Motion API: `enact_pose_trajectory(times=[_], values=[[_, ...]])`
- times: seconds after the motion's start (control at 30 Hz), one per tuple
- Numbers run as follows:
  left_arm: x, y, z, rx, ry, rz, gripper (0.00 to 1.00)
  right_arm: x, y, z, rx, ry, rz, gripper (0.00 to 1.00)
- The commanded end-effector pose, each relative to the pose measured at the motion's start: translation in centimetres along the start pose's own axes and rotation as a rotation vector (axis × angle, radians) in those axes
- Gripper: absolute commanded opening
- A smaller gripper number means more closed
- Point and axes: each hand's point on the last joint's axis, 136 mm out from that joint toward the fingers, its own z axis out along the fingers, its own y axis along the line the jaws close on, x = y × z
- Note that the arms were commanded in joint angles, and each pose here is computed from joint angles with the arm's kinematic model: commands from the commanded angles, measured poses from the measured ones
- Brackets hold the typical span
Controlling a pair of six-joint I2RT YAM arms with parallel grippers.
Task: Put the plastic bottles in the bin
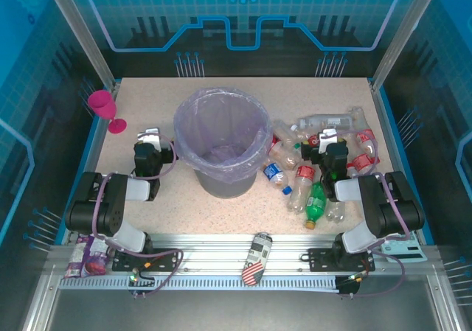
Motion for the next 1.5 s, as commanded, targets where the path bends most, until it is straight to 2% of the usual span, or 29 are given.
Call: enact_pose_trajectory(times=[0.0,0.17,0.27,0.47,0.63,0.73,0.8,0.93,1.03,1.13,1.23,1.3,1.47], values=[[-0.4,-0.1,-0.1,-0.003,-0.017,-0.009,0.99,-0.8,-0.5,0.1,0.01,-0.033,0.023,1.0],[-0.4,-0.2,-0.1,0.0,-0.017,-0.008,0.99,-0.8,-0.7,0.2,-0.002,-0.031,0.042,1.0],[-1.3,0.9,-0.9,-0.051,-0.03,-0.039,0.99,-0.8,-0.6,0.1,-0.011,-0.035,0.044,1.0],[-6.9,3.3,-5.3,-0.184,-0.067,-0.073,0.99,-2.7,-0.9,-0.3,-0.026,0.015,0.046,1.0],[-12.4,5.5,-10.5,-0.315,-0.087,-0.146,0.99,-7.4,-1.7,-3.1,-0.015,0.01,0.113,1.0],[-15.5,5.6,-13.3,-0.329,-0.069,-0.217,0.99,-9.1,-3.1,-5.2,0.04,0.122,0.182,1.0],[-17.6,4.4,-14.2,-0.275,-0.014,-0.234,0.99,-10.0,-4.4,-6.5,0.093,0.202,0.218,1.0],[-20.8,-1.4,-14.0,0.004,0.161,-0.23,0.94,-9.9,-6.6,-8.5,0.118,0.376,0.325,1.0],[-21.6,-5.8,-14.1,0.147,0.272,-0.134,0.92,-8.5,-9.0,-8.9,0.168,0.489,0.331,1.0],[-20.6,-9.3,-13.6,0.251,0.386,-0.02,0.92,-7.0,-12.0,-8.3,0.203,0.599,0.345,0.99],[-18.5,-10.9,-12.7,0.284,0.479,0.051,0.92,-5.9,-14.2,-6.7,0.169,0.677,0.417,0.89],[-17.6,-11.0,-12.3,0.286,0.5,0.077,0.91,-5.2,-15.0,-5.5,0.149,0.71,0.447,0.85],[-15.8,-11.6,-11.7,0.328,0.54,0.082,0.89,-3.8,-17.2,-2.6,0.188,0.758,0.431,0.83]])
